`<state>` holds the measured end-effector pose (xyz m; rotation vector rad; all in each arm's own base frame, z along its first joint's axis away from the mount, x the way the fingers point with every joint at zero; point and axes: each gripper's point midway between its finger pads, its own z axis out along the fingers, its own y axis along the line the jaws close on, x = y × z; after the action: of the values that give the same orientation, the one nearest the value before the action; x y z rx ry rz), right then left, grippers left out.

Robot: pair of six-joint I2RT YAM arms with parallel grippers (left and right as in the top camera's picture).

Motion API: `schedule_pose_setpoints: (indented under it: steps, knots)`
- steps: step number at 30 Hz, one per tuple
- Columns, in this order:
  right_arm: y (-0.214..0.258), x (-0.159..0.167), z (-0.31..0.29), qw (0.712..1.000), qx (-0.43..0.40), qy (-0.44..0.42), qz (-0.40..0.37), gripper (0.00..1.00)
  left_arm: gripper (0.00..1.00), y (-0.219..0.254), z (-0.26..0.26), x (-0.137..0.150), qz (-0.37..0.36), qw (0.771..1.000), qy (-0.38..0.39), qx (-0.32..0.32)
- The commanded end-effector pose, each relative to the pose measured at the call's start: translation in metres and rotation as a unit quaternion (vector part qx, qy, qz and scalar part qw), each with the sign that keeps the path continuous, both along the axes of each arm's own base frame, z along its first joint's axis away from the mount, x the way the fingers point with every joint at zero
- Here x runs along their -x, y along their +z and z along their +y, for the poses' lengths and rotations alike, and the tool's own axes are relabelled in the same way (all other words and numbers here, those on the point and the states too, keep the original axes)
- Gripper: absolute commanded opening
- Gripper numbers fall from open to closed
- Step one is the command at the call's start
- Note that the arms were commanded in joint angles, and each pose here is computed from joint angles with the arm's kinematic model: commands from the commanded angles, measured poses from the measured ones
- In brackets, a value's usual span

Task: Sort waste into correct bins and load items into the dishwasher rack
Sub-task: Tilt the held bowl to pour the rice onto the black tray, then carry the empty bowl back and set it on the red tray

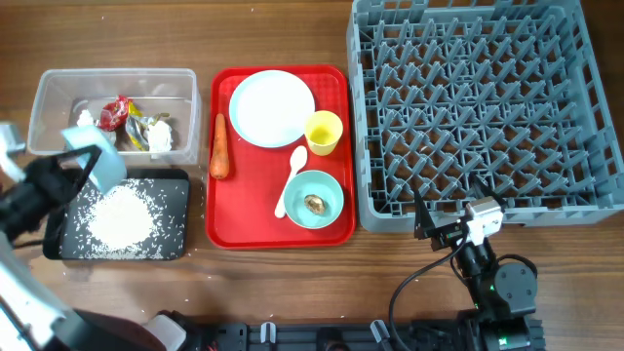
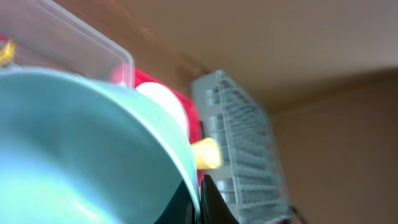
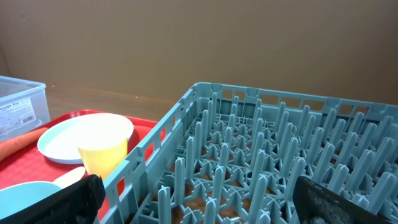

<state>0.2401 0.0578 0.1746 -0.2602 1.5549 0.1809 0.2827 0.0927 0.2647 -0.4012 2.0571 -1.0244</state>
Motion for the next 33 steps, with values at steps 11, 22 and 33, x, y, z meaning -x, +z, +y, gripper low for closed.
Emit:
schedule_pose_setpoints:
  steps: [11,22,33]
  knots:
    - [0.001,-0.001,-0.004,1.0,0.004,-0.01,-0.005,1.0,0.04,0.005,-0.121,-0.039,0.09,0.966,0.009,-0.244]
    - [0.001,-0.001,-0.004,1.0,0.004,-0.01,-0.005,1.0,0.04,-0.107,-0.246,-0.061,0.182,0.914,-0.14,-0.334]
    - [0.001,-0.001,-0.004,1.0,0.004,-0.01,-0.005,1.0,0.05,-0.205,-0.278,-0.062,0.272,0.877,-0.205,-0.34]
